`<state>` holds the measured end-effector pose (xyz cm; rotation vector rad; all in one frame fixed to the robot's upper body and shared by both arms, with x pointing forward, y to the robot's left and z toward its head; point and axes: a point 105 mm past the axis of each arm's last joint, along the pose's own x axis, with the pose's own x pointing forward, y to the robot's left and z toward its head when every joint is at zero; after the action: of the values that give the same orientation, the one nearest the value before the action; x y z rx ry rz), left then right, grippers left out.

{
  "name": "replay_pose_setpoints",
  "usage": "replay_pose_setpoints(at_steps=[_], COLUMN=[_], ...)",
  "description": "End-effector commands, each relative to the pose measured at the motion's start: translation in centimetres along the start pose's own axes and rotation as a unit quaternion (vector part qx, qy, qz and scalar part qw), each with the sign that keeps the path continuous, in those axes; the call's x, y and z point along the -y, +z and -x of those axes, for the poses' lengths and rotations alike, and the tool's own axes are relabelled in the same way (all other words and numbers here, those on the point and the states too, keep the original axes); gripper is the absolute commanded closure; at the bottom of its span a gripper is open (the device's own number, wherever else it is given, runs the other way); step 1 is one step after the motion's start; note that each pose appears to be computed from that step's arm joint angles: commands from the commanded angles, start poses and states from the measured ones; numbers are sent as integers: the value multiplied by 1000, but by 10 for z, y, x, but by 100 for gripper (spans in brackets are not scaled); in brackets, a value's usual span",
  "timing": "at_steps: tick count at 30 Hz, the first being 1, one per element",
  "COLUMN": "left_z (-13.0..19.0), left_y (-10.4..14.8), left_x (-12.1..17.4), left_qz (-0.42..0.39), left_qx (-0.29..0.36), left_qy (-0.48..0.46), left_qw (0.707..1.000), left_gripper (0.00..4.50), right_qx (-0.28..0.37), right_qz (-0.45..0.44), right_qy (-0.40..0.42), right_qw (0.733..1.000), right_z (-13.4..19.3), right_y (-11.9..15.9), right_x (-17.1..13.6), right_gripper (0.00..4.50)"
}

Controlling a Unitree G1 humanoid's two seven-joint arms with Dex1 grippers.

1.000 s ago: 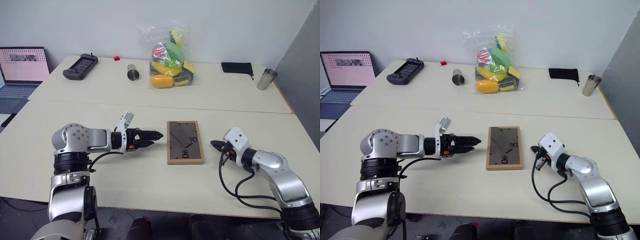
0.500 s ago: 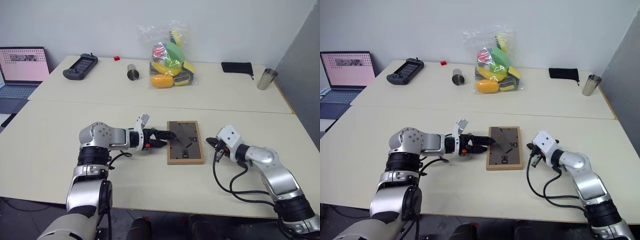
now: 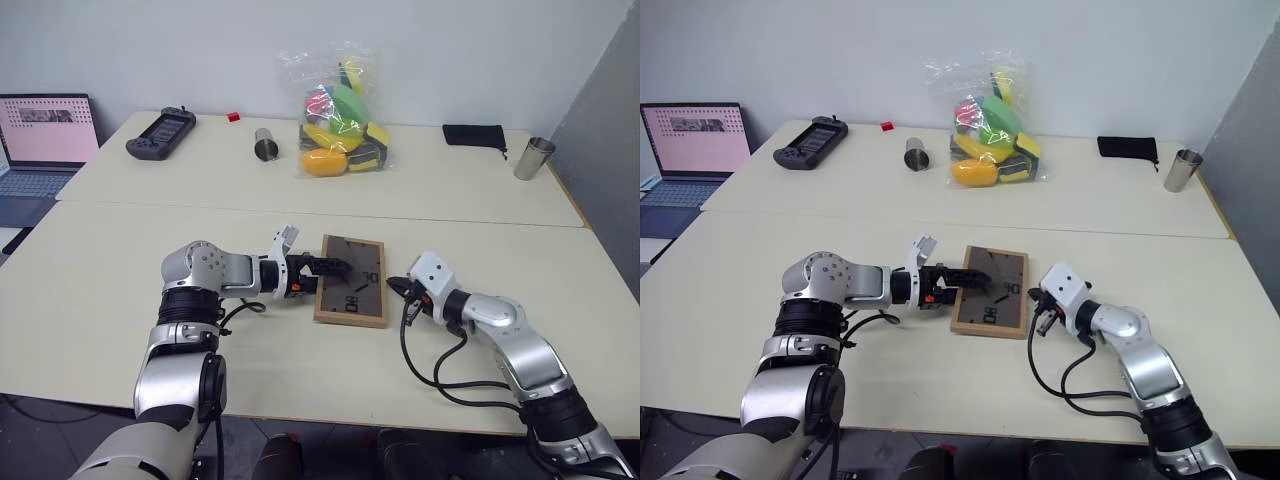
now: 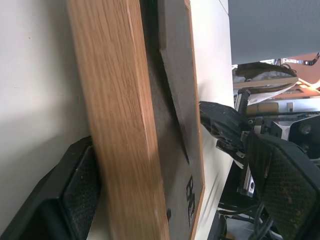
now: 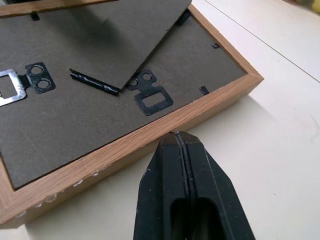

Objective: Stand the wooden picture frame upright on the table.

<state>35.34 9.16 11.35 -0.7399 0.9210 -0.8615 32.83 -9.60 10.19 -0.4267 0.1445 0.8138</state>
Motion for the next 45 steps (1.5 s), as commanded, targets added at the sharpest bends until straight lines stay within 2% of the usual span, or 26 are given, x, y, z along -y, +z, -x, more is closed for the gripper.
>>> replay_pose_setpoints(at_steps=[1,8,12,17,21,27,31,38,45], left_z=[-2,0,15,32,45,38,28,44,41], left_y=[2,1,-6,-20,-45,-40,-25,-13,-24], left_x=[1,-1,3,1,2,-1,-11,-39,-29], left_qz=[-7,-13,-11,-21,-48,-39,-25,28,10], left_qx=[-1,-3,-20,-48,-101,-90,-53,10,-24], left_qy=[7,12,-2,-4,-16,-13,12,62,44], left_qw=[1000,1000,1000,999,994,995,998,998,999], left_gripper=[5,5,5,5,5,5,5,5,5], right_qx=[30,38,23,18,20,23,23,11,11], right_qz=[18,13,14,13,13,13,13,24,24], right_qy=[3,3,-4,-9,-8,-7,-9,-9,-5], right_qw=[999,999,1000,1000,1000,1000,1000,1000,1000], right_z=[-3,-7,-1,2,0,0,2,14,12], right_y=[21,26,16,12,13,15,16,12,12], right_x=[-6,-9,-4,-1,-2,-2,-1,4,1], right_gripper=[450,450,450,450,450,450,450,450,450])
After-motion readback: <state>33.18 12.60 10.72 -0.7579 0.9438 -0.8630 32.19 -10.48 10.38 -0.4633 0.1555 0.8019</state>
